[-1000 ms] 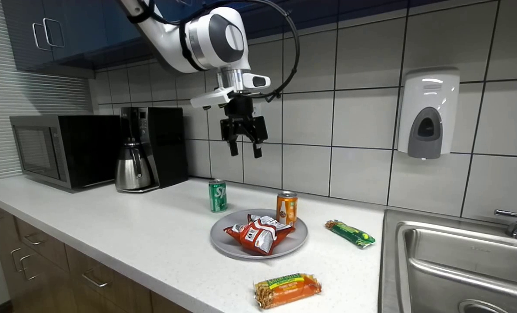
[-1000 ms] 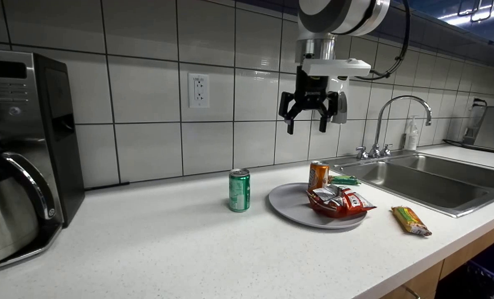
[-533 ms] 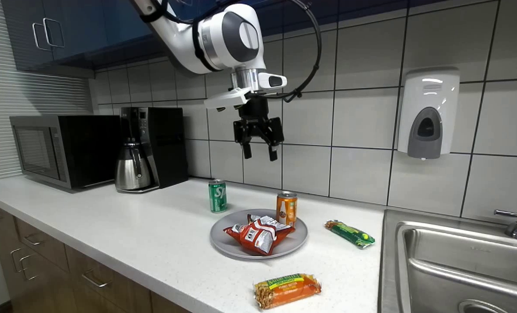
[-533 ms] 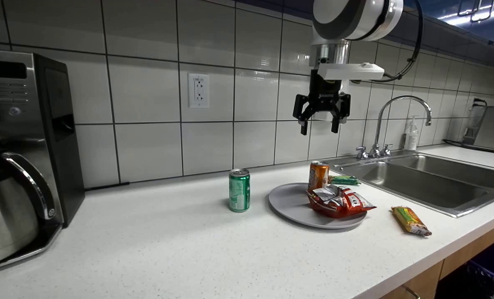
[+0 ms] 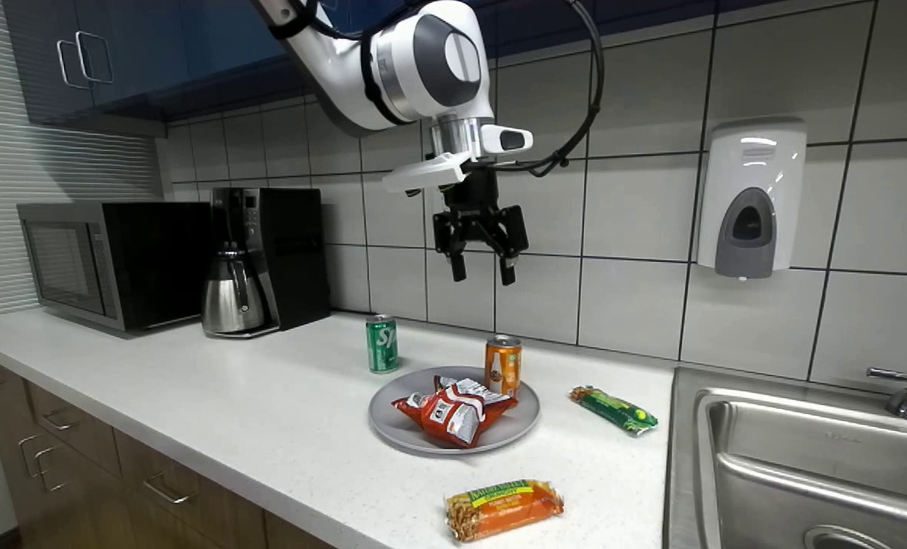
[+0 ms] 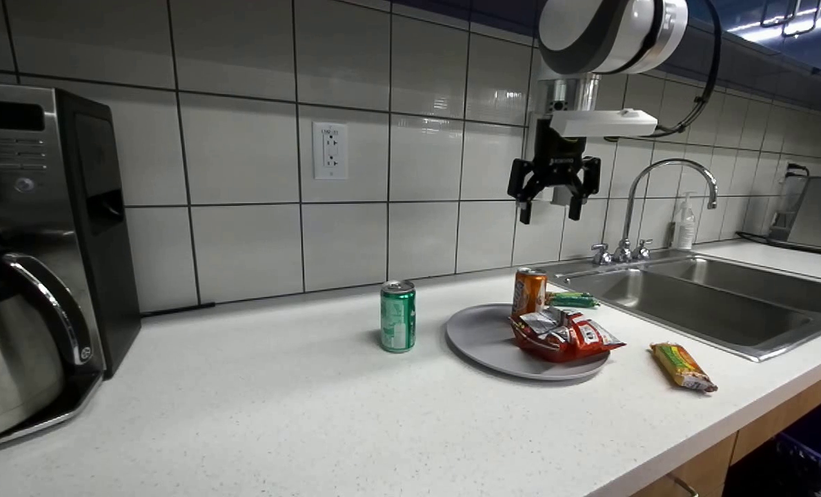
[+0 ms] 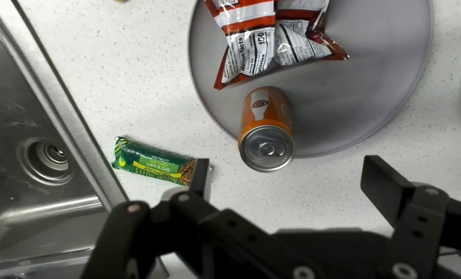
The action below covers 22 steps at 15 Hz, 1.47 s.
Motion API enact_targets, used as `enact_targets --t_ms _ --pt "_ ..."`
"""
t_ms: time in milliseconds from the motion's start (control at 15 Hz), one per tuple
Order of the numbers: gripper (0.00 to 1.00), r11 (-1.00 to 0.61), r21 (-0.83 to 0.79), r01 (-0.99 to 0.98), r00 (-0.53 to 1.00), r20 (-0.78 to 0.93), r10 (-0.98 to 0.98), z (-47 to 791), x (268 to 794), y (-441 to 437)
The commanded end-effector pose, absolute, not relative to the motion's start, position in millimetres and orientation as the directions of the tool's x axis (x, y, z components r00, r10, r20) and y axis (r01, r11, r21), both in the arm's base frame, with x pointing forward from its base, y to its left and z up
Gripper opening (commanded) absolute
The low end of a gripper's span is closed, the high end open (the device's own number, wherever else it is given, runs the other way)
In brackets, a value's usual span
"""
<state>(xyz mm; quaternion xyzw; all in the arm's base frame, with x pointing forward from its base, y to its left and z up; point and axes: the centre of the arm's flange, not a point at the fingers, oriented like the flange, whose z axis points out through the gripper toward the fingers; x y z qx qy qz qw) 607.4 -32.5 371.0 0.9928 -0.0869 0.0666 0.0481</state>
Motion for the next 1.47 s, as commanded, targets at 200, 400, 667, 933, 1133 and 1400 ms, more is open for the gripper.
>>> enact_targets --t_ms 200,400,667,933,1133,1400 --pt "1.0 -0.985 0.1 -0.143 0.982 0.136 -0.129 365 608 -62" --pt "1.0 -0.986 0.096 -0.138 0.984 0.124 -0.125 355 611 -74" --pt "1.0 -0.989 0.088 -0.122 0.987 0.114 -0.112 343 619 -85" --pt "1.0 -0.993 0.085 -0.081 0.992 0.105 -0.072 336 629 -82" --pt "1.0 -0.996 0.074 -0.054 0.994 0.097 -0.047 331 637 -76" --pt "1.0 -0.998 0.054 -0.027 0.996 0.085 -0.022 321 647 -73"
